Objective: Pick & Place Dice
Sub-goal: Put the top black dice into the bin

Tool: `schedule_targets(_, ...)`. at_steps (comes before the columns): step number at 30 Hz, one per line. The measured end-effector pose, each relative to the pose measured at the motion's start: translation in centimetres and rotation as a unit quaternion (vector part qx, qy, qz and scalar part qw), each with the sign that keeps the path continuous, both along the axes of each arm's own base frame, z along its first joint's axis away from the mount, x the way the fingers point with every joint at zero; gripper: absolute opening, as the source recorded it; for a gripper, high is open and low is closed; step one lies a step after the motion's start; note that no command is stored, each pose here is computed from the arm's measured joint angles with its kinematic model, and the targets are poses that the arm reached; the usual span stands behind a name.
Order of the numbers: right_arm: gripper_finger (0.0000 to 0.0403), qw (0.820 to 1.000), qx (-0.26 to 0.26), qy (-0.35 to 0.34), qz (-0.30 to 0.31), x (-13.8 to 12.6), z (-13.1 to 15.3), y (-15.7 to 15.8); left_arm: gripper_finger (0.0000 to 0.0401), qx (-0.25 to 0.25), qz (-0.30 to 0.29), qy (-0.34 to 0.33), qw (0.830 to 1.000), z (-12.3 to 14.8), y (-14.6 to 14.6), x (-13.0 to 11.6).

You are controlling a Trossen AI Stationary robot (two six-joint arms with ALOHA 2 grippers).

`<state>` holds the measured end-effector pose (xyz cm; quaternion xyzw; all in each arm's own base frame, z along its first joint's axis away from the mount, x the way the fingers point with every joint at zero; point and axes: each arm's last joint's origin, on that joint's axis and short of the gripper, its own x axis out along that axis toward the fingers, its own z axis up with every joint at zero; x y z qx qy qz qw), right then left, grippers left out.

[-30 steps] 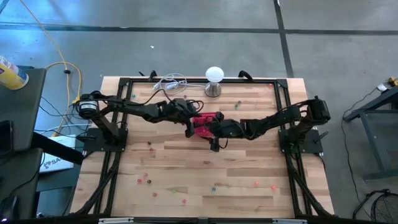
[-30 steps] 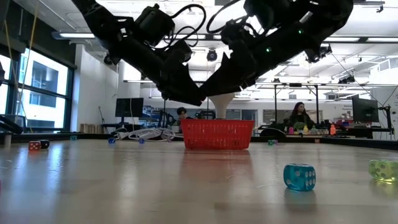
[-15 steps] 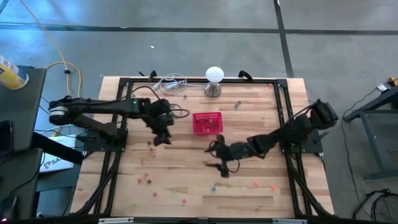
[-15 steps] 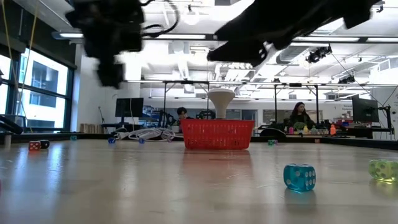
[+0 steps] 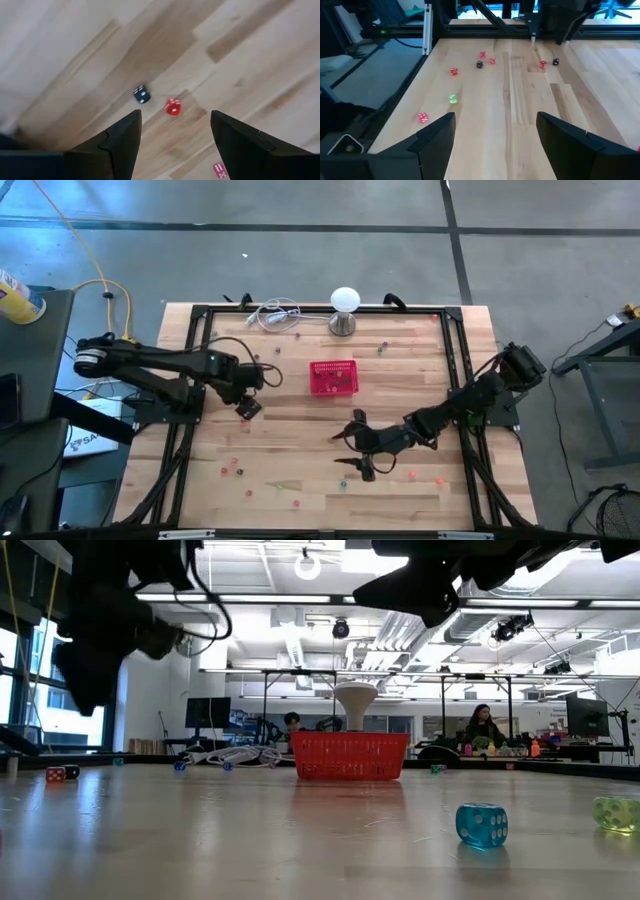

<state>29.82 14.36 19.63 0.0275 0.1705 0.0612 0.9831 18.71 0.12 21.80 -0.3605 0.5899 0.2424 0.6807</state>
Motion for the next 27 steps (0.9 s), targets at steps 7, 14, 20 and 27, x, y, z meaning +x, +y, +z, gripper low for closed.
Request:
schedule_targets(7,0.027,1.0,0.0,0.001,0.001,0.0,0.0,0.0,0.0229,-0.009,0.049,0.07,0.996,-2.4,0.0,0.7)
schedule_targets(14,0.027,1.0,0.0,0.001,0.001,0.0,0.0,0.0,0.0229,0.038,0.064,0.107,0.991,-3.8,0.3,1.3)
schedule_targets(20,0.027,1.0,0.004,0.002,0.0,0.0,0.0,0.0,0.0229,0.055,0.069,0.113,0.99,-4.4,0.4,1.2)
schedule_targets(27,0.027,1.0,0.001,0.008,0.0,-0.1,-0.2,0.0,0.0229,0.046,0.077,0.112,0.99,-5.4,0.3,0.9)
